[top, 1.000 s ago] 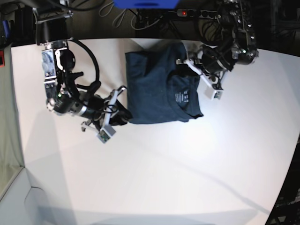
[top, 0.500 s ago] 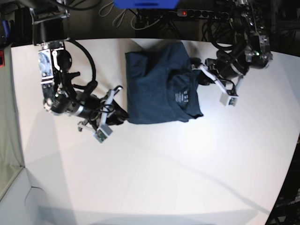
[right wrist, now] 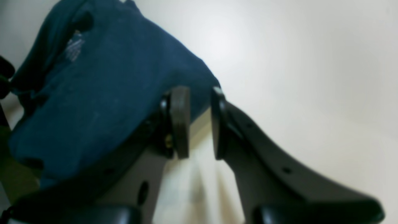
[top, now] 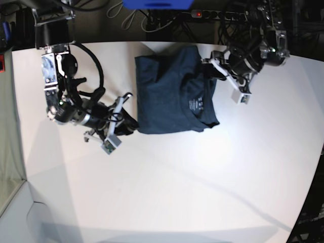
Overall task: Layout the t-shirt on the table in an organized manner, then fold the t-shirt properly
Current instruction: 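Grasp opposite sides of the folded bundle with both grippers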
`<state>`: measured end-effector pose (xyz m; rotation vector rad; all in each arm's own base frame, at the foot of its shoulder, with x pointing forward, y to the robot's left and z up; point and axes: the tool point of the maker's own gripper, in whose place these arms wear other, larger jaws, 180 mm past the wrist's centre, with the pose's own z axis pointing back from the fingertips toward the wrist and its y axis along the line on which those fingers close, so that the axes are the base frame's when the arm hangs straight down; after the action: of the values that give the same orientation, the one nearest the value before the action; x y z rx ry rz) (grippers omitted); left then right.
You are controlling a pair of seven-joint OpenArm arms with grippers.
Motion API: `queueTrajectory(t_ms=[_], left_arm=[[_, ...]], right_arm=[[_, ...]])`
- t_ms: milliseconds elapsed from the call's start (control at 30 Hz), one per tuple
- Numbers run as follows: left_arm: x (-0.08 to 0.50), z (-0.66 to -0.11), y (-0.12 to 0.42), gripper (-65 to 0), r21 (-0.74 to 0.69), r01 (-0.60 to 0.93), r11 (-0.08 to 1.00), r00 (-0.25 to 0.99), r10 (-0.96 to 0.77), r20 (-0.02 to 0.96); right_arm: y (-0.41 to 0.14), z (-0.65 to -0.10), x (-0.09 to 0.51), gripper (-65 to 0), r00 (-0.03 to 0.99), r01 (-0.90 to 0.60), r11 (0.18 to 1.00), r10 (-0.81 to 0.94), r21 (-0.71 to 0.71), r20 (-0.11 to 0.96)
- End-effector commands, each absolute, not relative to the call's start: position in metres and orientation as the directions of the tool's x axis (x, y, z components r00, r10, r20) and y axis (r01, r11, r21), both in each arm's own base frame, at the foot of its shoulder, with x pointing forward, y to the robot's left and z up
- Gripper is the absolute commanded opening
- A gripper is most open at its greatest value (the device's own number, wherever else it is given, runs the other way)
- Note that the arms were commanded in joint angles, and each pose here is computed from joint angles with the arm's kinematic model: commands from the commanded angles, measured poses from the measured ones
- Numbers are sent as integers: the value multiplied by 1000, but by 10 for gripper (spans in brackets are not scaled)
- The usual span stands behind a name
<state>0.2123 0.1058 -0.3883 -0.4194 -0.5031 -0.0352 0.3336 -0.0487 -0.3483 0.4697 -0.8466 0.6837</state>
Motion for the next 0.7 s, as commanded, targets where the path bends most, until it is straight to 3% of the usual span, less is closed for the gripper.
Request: queueTrajectory(t_ms=[0, 667], left_arm=[[218, -380, 104, -403, -386, 149, 910, 861, 72, 503], [222, -407, 100, -403, -427, 83, 900, 884, 131, 448]], right_arm=[[-46, -333, 342, -538, 433, -720, 687, 337, 96, 836], [-48, -339, 335, -538, 448, -718, 688, 340, 106, 827]])
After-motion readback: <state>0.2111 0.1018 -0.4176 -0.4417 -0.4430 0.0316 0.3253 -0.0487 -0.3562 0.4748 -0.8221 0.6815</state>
